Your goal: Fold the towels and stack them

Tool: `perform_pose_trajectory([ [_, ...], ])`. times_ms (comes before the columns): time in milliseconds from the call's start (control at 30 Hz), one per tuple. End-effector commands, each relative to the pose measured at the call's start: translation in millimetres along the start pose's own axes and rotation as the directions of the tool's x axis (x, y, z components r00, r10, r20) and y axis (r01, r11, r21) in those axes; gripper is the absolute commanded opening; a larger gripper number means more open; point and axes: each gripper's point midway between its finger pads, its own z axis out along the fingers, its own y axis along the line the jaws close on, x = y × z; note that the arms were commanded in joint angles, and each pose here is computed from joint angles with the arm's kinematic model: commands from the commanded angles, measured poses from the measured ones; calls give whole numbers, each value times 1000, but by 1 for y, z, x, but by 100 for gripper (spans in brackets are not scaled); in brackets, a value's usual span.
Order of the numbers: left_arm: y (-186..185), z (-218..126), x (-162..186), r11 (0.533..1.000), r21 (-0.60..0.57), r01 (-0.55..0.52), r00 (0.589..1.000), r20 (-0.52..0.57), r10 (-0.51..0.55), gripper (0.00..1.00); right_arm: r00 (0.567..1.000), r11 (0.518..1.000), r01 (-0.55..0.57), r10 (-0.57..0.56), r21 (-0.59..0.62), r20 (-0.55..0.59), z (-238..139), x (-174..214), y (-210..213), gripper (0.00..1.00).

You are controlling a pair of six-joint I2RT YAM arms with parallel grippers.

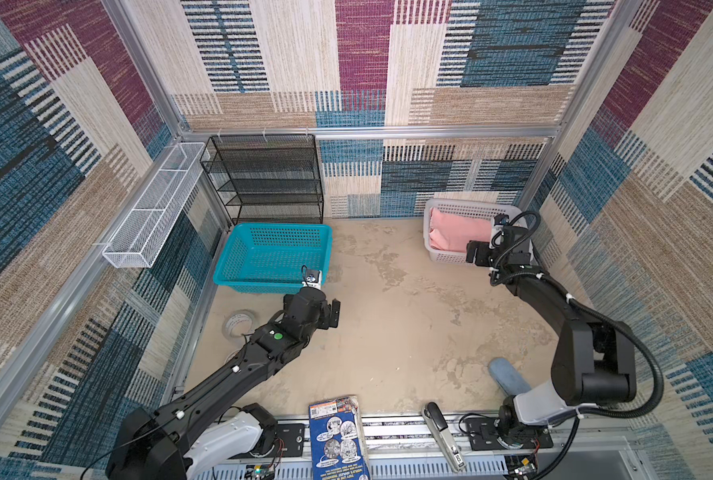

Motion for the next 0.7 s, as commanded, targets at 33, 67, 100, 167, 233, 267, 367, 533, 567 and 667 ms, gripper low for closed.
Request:
perform_pose_trajectory([
  [33, 45, -2, 15, 985, -170, -15, 1000, -5, 14, 99, 992, 996, -25, 35, -85, 121, -31, 5, 18, 100],
  [67, 50, -1, 20, 983, -186, -5, 1000, -15, 2, 100, 992, 996, -30, 40, -88, 122, -36, 14, 17, 100],
  [100, 56, 2, 26, 980, -201, 6, 999, -31, -12, 99, 992, 996, -30, 41, -90, 123, -41, 25, 17, 100],
  [167, 68, 9, 39, 974, -224, 34, 997, -63, -49, 100, 991, 996, -19, 30, -88, 134, -46, 41, 15, 100],
  [233, 76, 13, 42, 971, -233, 57, 993, -86, -79, 100, 987, 997, 3, 9, -77, 160, -48, 53, 12, 100],
  [267, 78, 15, 41, 969, -239, 58, 994, -81, -79, 100, 985, 997, 10, 3, -76, 170, -48, 57, 12, 100],
  [367, 86, 19, 37, 966, -252, 65, 994, -71, -86, 100, 974, 996, 25, -4, -89, 227, -49, 61, 13, 100],
  [533, 99, 26, 27, 959, -282, 34, 999, 6, -34, 100, 939, 990, 45, 3, -131, 344, -52, 56, 20, 100],
  [567, 103, 28, 26, 956, -292, 35, 999, 29, -28, 100, 929, 990, 55, -4, -128, 370, -53, 55, 20, 100],
  [667, 113, 36, 23, 951, -304, 56, 995, 99, -27, 100, 901, 990, 76, -18, -117, 433, -58, 55, 19, 100],
])
